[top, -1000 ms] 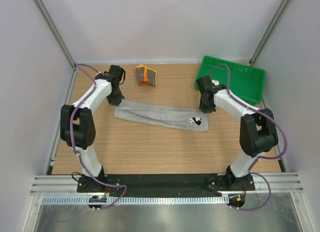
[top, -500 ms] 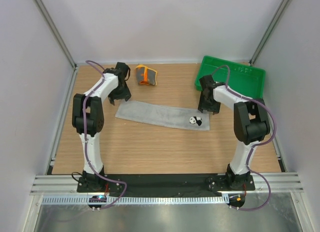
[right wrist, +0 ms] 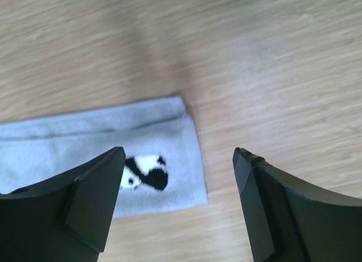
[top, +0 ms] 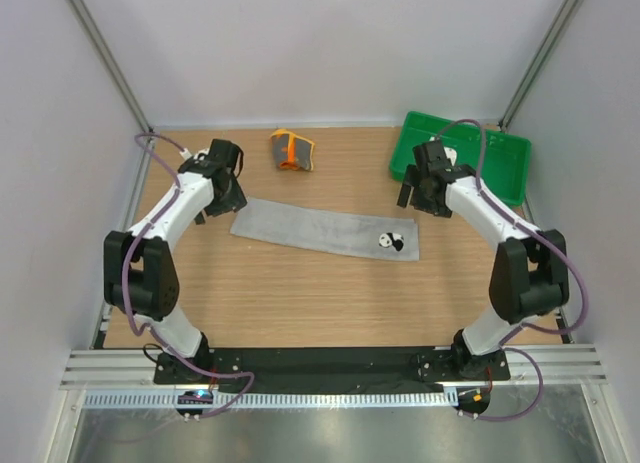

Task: Roll the towels
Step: Fold the towel

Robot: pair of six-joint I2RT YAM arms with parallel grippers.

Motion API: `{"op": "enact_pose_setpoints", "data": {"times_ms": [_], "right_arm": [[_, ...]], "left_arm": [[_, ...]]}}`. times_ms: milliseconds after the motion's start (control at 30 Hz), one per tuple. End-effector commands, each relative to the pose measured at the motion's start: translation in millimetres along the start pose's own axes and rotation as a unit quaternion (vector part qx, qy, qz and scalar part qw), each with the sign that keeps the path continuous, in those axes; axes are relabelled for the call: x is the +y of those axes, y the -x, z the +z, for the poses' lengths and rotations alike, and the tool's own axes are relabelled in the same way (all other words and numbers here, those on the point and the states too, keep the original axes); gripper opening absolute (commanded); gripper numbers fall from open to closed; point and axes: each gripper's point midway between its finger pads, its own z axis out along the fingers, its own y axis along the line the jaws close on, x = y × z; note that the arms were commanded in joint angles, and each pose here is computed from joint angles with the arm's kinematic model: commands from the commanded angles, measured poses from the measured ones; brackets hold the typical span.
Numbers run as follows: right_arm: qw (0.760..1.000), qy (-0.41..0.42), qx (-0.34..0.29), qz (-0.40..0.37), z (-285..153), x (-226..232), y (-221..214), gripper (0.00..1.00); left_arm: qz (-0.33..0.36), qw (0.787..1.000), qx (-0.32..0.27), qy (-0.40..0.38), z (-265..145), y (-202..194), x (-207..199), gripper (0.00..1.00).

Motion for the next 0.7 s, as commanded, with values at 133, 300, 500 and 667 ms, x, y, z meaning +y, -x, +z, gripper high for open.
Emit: {"op": "enact_pose_setpoints", "data": {"times_ms": [133,300,500,667], "right_arm": [[0.991,0.128,0.036,0.023,-18,22,-53,0.81],[0.987,0.144,0.062,0.03,-6,25,-77,0.8],[0.988,0.135,0.073,0.032,9,25,-84,0.79],[0.989,0.118,0.084,0.037,20,20,-87,0.77]], "left_arm": [[-0.027,0.999,-0.012,-0.03,20,-23,-1,0.81],[-0.039,0.997,0.003,-0.071,38,-39,-19,0.82],[-0.052,0.996,0.005,-0.071,53,-41,-27,0.82],[-0.052,0.996,0.005,-0.068,63,-44,-29,0.79]]}}
